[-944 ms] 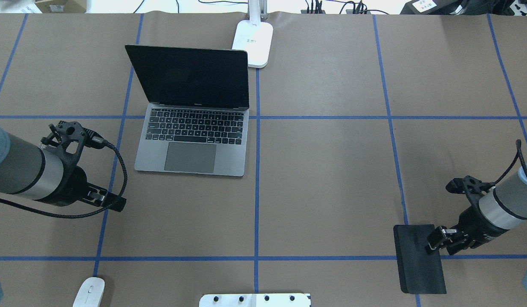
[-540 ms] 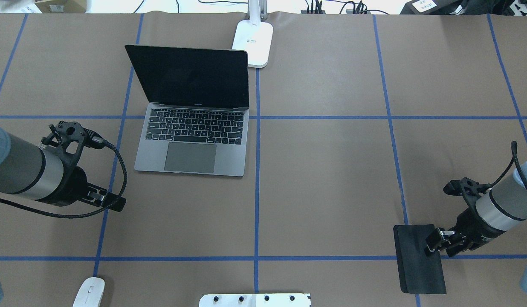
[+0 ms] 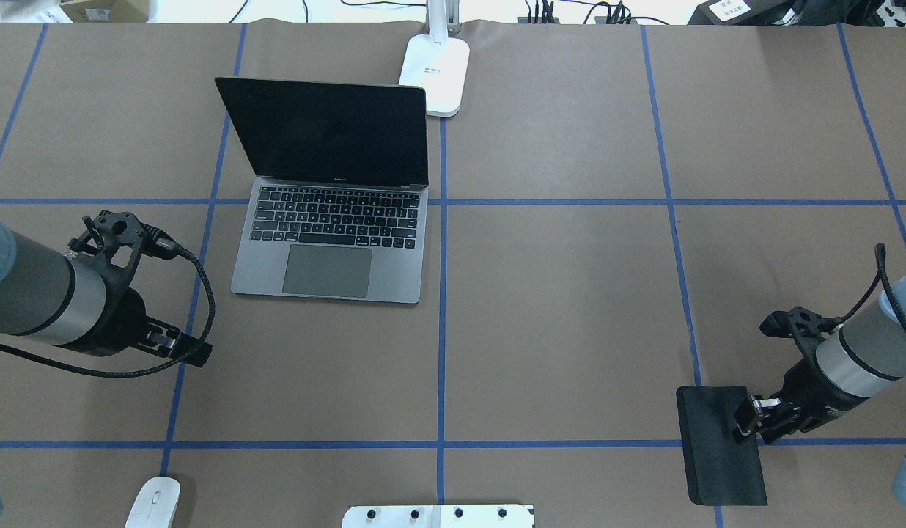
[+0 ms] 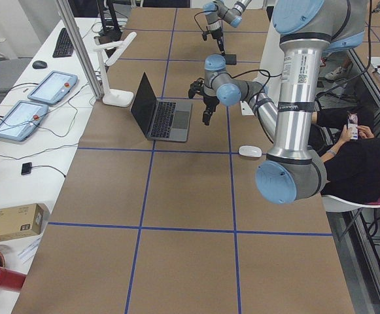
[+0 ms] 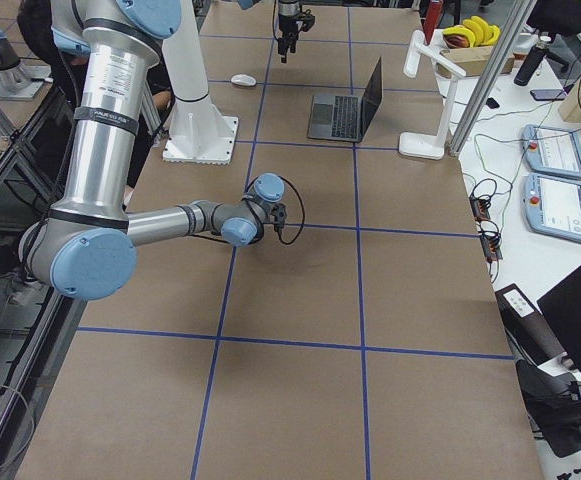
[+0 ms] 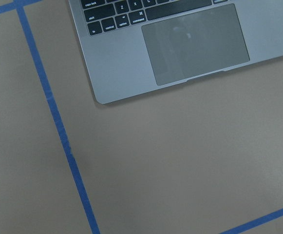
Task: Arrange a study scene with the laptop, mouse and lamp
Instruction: 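Grasp the black mouse pad edge with the right gripper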
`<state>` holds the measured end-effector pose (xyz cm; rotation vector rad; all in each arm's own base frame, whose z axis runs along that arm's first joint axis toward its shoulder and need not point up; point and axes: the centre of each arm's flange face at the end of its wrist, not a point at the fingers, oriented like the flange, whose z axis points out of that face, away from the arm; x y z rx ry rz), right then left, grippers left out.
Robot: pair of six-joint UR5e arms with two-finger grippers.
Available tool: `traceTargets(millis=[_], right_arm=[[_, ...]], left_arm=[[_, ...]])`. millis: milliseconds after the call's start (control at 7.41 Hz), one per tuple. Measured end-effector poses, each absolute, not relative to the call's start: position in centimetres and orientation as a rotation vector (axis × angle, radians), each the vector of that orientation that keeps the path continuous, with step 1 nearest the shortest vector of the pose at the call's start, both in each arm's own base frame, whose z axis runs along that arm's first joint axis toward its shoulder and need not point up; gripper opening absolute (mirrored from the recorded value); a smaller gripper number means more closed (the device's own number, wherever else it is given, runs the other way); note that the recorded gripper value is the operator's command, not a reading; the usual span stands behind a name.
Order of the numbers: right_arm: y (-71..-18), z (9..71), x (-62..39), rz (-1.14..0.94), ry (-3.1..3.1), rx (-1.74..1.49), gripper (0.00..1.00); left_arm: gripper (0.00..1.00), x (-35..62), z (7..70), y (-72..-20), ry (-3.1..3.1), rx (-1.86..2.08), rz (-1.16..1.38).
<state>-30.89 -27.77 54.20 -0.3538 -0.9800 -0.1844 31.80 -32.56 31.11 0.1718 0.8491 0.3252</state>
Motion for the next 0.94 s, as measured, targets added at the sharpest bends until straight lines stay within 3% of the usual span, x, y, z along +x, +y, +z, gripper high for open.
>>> traceTargets(millis=[135,270,405,675,944], right_arm=[[-27.77,54.28,-30.94,-0.183,-0.975,-0.358,0.52],[-27.79,54.24,-31.06,-0.182,-0.971,-0.362,0.36],[-27.83,54.08,-31.19,-0.184,-0.971,-0.364,0.29],[-27.82,54.03,-31.31,-0.185,-0.97,-0.367,0.27],[-27.81,54.15,-31.35,-0.185,-0.969,-0.369,0.19]], left_arm=[[0.99,31.8,31.15,-32.55,0.848,0.172,0.327],[0.99,31.79,31.19,-32.55,0.848,0.172,0.329],[0.99,31.78,31.22,-32.54,0.847,0.172,0.329],[0.99,31.78,31.24,-32.54,0.847,0.172,0.33],[0.99,31.76,31.24,-32.55,0.846,0.172,0.329]])
